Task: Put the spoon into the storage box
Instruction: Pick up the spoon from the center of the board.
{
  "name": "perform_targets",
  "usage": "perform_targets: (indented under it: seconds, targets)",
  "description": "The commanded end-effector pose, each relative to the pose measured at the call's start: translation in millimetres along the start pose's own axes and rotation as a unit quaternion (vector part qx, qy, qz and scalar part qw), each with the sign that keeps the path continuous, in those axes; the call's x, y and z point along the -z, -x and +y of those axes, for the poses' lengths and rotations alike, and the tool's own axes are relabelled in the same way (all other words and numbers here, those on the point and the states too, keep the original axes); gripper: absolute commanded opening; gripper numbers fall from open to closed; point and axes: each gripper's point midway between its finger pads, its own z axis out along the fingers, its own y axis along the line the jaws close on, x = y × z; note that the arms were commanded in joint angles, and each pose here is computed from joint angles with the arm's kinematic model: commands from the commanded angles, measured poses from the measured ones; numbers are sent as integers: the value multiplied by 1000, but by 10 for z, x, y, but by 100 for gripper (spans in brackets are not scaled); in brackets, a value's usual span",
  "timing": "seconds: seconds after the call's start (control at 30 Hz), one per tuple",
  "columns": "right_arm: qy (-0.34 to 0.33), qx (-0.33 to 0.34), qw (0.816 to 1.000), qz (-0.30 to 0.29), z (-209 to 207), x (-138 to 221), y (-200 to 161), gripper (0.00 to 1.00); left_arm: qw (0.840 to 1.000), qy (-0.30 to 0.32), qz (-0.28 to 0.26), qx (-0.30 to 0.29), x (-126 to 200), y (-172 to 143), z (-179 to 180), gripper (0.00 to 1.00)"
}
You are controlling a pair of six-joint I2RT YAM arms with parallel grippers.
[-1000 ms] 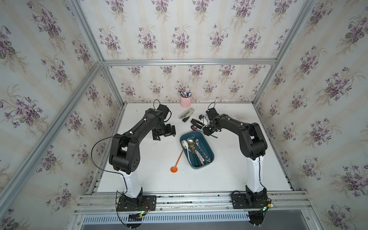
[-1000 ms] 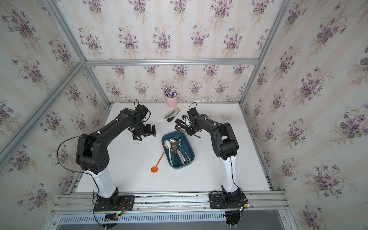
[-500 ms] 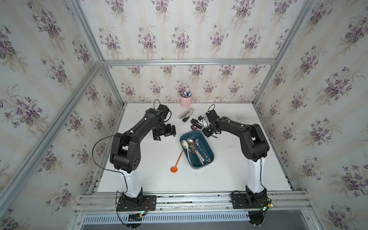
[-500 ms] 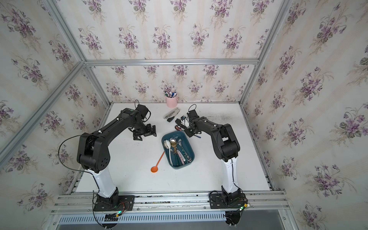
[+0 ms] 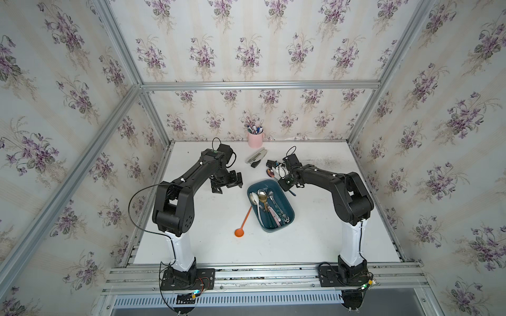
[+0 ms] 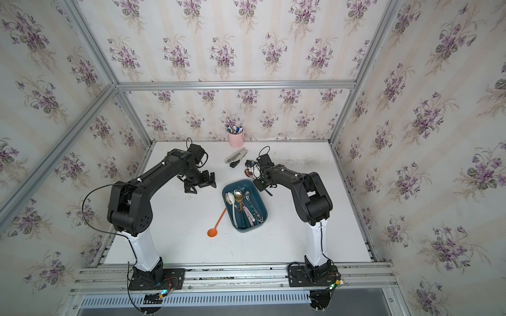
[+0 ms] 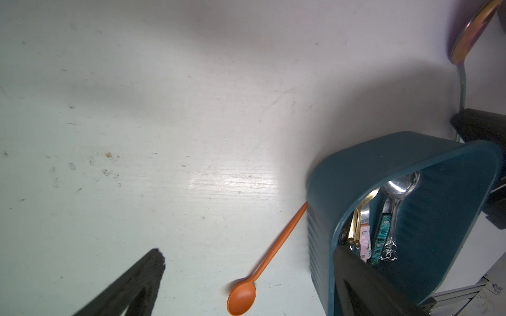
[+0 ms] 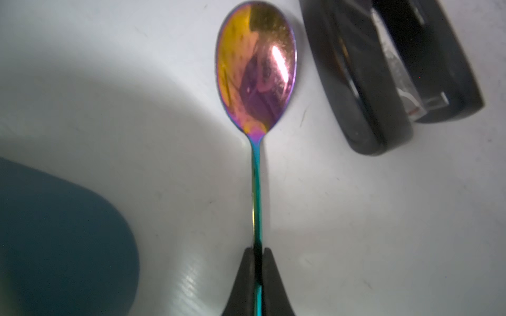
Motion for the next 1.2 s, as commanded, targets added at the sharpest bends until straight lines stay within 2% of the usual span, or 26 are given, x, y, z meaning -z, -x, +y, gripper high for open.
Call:
perform_targets:
  seconds: [0.0, 0.13, 0.43, 0.83, 1.17]
  targets:
    - [21, -9, 995, 93, 141, 5, -501, 4, 1000, -3, 2, 5, -13, 9, -7, 100]
    - [15, -11, 998, 67, 116, 62, -369, 0, 1000, -3, 5, 6, -32, 6, -10, 100]
    - [-3, -21, 1000, 12, 2, 282, 38, 0, 1000, 0, 7, 10, -40, -11, 11, 100]
    - [-15, -53, 998, 18, -26, 474, 6, 0, 1000, -5, 6, 10, -69, 5, 5, 100]
    - [-19, -101, 995, 0, -7, 1067, 129, 0, 1000, -3, 9, 7, -143, -33, 43, 100]
